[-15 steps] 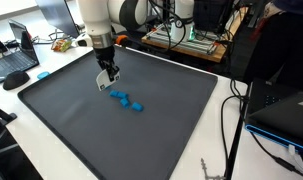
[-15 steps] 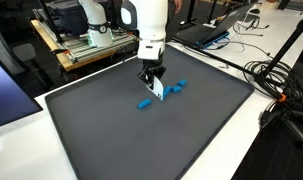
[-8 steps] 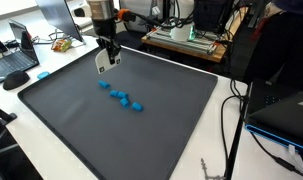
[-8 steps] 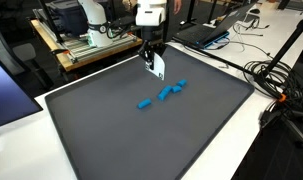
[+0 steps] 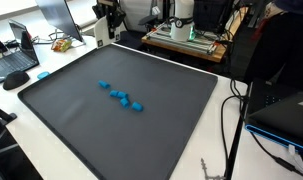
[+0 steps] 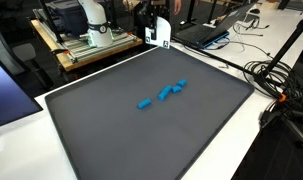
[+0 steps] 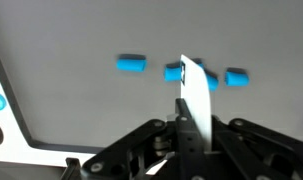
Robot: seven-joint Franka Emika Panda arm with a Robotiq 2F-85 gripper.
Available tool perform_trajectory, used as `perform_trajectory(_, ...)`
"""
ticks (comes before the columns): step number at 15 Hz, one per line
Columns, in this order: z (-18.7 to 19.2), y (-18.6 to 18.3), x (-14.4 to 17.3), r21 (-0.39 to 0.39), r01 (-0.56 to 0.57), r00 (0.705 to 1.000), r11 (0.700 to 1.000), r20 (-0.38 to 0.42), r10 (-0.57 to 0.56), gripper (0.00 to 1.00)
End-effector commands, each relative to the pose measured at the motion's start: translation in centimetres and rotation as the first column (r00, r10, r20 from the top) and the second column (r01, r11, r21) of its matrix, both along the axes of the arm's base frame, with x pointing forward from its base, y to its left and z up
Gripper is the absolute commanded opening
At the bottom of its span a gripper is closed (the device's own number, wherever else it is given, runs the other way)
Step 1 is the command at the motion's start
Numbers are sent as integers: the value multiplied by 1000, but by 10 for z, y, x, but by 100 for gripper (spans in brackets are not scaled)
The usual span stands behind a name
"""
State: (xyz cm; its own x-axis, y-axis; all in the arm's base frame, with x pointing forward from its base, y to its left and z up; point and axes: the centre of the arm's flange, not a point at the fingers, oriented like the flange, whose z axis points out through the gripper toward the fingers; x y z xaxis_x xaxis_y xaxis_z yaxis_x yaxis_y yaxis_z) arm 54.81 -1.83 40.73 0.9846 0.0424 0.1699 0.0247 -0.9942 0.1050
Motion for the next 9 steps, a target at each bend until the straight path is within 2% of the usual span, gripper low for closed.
perform_trajectory(1,45,-3,-31,5,-61,998,998,-23,61,1)
perform_trajectory(4,68,-6,-41,16,-97,995,995,-24,97,1)
perform_trajectory(9,85,-6,-48,25,-183,983,983,-1,183,1)
